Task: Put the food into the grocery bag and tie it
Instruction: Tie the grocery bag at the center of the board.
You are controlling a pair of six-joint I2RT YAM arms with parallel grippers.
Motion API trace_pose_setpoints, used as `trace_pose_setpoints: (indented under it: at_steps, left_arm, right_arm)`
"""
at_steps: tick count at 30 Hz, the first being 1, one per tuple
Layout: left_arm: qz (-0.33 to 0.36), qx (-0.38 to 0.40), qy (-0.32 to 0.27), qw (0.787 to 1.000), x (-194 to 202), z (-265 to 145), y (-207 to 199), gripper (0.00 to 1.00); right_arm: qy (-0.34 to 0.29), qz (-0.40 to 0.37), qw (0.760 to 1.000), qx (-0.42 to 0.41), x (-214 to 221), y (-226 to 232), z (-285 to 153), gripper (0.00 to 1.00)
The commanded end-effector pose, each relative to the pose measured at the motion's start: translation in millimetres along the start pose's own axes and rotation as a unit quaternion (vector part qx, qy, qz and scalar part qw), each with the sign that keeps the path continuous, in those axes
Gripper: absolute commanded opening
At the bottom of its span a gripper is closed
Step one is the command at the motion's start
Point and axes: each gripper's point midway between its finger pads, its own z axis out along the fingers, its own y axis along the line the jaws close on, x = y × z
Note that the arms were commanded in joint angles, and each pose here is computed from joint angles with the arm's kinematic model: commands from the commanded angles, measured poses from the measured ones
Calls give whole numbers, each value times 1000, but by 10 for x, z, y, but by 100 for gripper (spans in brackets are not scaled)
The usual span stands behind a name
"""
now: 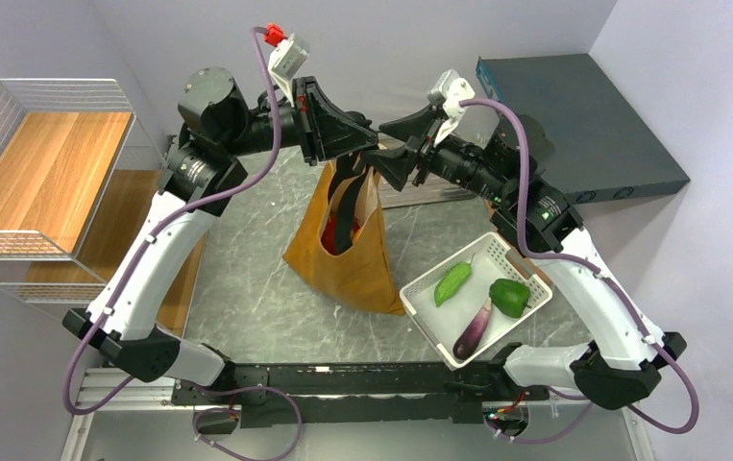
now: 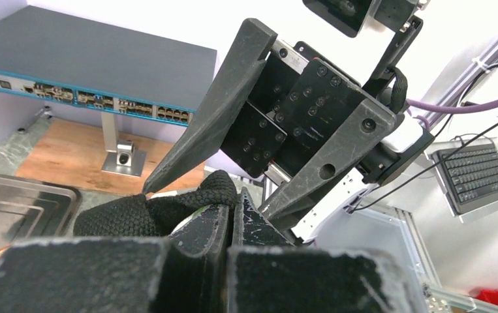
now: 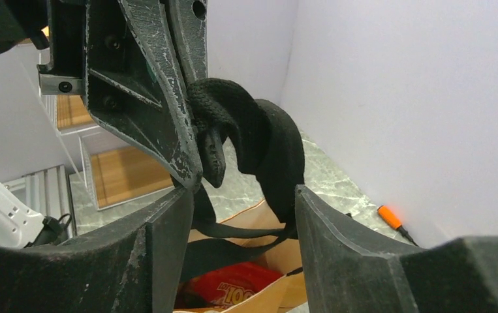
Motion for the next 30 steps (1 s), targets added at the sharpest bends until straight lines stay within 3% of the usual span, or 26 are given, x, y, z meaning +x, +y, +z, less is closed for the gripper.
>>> trace_pose_setpoints:
  at_steps: [1, 7, 12, 15, 19, 26, 30]
  left_arm:
    - [28, 43, -56, 997, -328, -44, -301, 0]
    - [27, 57, -55, 997, -312, -69, -374, 0]
    - [28, 63, -61, 996, -331, -84, -413, 0]
    - [30, 60, -62, 996, -330, -97, -417, 0]
    - [33, 49, -60, 996, -321, -109, -391, 0]
    - [27, 16, -45, 998, -210, -143, -270, 0]
    - [32, -61, -30, 997, -123, -278, -48, 0]
  right_arm:
    - [-26, 1, 1000, 0, -78, -18, 84, 59]
    - [-23, -11, 999, 30, -3, -175, 201, 55]
    - [-19, -20, 998, 49, 16, -283, 279, 45]
    - [-11, -20, 998, 54, 51, -321, 320, 31]
    - [-10, -22, 998, 58, 34, -312, 264, 2]
    - [-8, -42, 995, 95, -4, -352, -65, 0]
    - [1, -37, 994, 103, -22, -343, -232, 0]
